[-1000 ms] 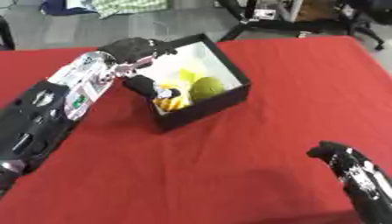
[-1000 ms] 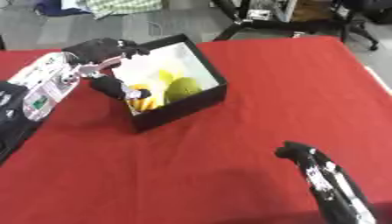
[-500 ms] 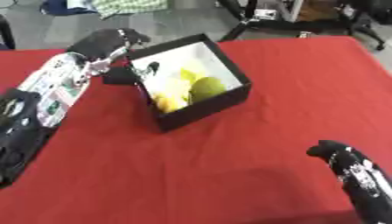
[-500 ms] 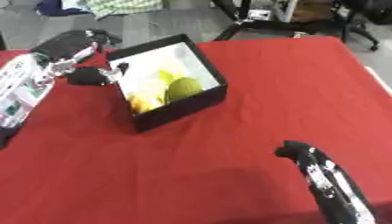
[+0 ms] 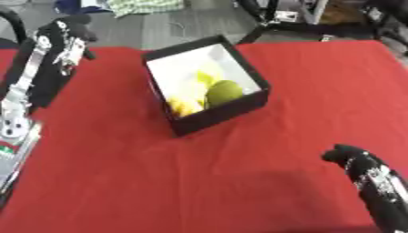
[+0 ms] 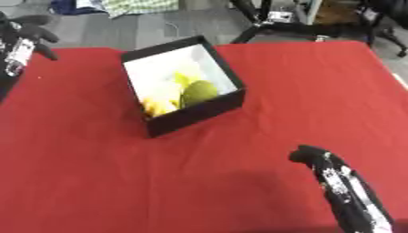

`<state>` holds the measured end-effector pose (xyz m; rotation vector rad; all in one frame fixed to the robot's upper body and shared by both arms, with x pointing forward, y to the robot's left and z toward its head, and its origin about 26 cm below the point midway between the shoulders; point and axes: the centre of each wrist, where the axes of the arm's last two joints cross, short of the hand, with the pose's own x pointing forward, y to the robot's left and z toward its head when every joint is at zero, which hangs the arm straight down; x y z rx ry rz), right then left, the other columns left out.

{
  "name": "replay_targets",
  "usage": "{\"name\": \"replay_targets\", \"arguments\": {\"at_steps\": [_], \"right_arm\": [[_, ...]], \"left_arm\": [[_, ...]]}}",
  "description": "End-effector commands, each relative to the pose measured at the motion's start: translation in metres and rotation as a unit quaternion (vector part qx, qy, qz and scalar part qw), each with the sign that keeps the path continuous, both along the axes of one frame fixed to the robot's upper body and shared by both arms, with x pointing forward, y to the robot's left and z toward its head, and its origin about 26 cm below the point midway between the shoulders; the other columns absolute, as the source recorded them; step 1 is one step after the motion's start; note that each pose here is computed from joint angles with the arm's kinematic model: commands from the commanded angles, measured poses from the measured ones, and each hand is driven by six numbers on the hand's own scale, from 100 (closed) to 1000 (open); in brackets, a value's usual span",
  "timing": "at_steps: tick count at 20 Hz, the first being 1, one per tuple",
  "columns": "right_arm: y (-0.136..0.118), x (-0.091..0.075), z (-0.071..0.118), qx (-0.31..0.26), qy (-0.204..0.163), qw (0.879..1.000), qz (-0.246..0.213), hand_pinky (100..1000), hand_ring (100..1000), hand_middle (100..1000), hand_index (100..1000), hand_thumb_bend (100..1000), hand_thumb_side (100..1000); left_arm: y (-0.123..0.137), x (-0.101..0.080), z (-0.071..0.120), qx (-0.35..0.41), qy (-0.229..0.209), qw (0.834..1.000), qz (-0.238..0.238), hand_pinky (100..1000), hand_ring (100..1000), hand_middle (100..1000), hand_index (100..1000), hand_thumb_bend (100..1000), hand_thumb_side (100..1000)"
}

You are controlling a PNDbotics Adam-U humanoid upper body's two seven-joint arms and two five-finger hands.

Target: Pick up objects on the table and place them in the box.

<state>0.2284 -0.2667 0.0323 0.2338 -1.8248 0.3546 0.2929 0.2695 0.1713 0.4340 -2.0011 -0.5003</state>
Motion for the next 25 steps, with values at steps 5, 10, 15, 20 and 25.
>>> {"name": "replay_targets", "arguments": {"at_steps": [5, 10, 15, 20, 25], "right_arm": [[-0.003, -0.002, 0.004, -0.009, -0.007, 1.000, -0.006, 1000, 802, 707, 805, 100, 795], [-0.002, -0.003, 0.002, -0.010, -0.003, 1.000, -0.008, 1000, 803, 707, 805, 100, 893], [-0.002, -0.002, 0.003, -0.010, -0.003, 1.000, -0.008, 1000, 803, 707, 805, 100, 861], [-0.002, -0.002, 0.003, -0.010, -0.002, 1.000, -0.008, 1000, 803, 707, 806, 100, 845], [-0.002, -0.003, 0.002, -0.011, 0.001, 1.000, -0.011, 1000, 803, 707, 806, 100, 913]], "left_arm": [[-0.019, -0.008, -0.035, -0.119, 0.024, 0.992, 0.015, 759, 527, 608, 836, 100, 977], [-0.027, -0.009, -0.057, -0.146, 0.057, 0.987, 0.024, 752, 510, 587, 815, 100, 967], [-0.035, -0.009, -0.067, -0.142, 0.070, 0.987, 0.018, 750, 505, 582, 811, 100, 954], [-0.037, -0.009, -0.070, -0.132, 0.073, 0.988, 0.020, 750, 504, 580, 809, 100, 951], [-0.038, -0.010, -0.069, -0.133, 0.074, 0.988, 0.017, 750, 504, 579, 805, 100, 955]]}}
